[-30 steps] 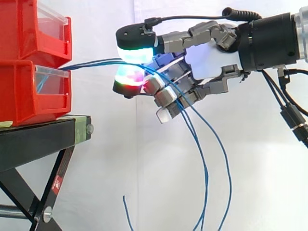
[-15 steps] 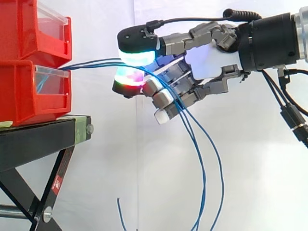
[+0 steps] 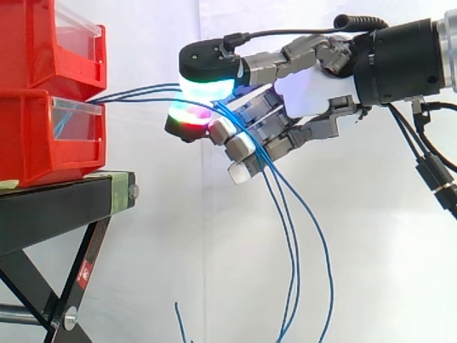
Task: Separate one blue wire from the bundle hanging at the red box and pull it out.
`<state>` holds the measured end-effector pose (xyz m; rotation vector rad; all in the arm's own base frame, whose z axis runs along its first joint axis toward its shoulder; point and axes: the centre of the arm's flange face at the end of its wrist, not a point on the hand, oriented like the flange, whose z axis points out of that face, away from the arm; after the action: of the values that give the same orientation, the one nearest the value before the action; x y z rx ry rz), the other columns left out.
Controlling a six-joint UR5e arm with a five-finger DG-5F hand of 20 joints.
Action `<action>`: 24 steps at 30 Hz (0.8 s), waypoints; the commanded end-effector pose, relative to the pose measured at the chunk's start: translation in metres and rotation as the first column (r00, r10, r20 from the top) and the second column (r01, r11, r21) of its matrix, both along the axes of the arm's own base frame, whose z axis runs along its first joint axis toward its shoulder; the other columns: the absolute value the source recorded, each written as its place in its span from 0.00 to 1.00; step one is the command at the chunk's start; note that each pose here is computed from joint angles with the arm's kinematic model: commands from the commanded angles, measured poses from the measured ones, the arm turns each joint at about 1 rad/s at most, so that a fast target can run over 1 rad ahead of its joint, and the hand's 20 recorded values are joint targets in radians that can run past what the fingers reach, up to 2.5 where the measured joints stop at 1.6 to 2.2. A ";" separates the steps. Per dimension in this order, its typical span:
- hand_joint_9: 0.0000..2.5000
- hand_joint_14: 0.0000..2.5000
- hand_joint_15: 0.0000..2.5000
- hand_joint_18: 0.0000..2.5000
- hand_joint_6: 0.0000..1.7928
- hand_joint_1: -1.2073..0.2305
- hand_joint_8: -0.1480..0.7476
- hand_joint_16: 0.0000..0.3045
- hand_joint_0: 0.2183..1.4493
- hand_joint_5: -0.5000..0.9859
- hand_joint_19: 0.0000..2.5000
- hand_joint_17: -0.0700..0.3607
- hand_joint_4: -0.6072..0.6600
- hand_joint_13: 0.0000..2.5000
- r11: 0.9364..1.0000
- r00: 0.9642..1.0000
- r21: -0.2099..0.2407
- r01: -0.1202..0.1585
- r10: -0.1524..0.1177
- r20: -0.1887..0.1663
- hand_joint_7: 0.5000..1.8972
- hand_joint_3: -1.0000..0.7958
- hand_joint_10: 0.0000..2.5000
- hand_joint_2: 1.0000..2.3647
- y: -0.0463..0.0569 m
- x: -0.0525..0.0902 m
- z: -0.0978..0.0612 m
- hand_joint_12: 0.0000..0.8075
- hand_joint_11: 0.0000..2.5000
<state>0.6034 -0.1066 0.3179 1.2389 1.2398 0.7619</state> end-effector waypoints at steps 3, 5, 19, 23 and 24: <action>0.39 0.01 0.45 0.32 0.51 0.25 0.55 0.20 0.29 0.18 0.27 0.47 0.64 0.44 1.000 1.000 0.000 0.000 0.000 0.001 0.35 0.30 0.01 0.00 0.000 0.000 0.000 0.55 0.53; 0.40 0.01 0.45 0.32 0.51 0.26 0.56 0.20 0.29 0.18 0.27 0.47 0.64 0.44 1.000 1.000 0.000 0.000 0.000 -0.001 0.35 0.30 0.01 0.00 0.000 0.000 -0.001 0.56 0.53; 0.43 0.01 0.45 0.33 0.51 0.35 0.56 0.19 0.33 0.19 0.28 0.46 0.62 0.46 1.000 1.000 0.000 0.000 0.000 -0.001 0.35 0.39 0.01 0.01 0.000 0.000 -0.001 0.55 0.53; 0.43 0.01 0.45 0.33 0.51 0.34 0.55 0.19 0.33 0.19 0.27 0.46 0.61 0.46 1.000 1.000 0.000 0.002 -0.002 -0.002 0.35 0.40 0.01 0.01 0.000 0.000 -0.001 0.55 0.53; 0.43 0.01 0.45 0.33 0.51 0.34 0.56 0.19 0.33 0.19 0.27 0.46 0.61 0.46 1.000 1.000 0.000 0.002 -0.002 -0.002 0.35 0.40 0.01 0.01 0.000 0.000 -0.001 0.55 0.53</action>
<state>0.6034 -0.1067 0.3175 1.2396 1.2401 0.7604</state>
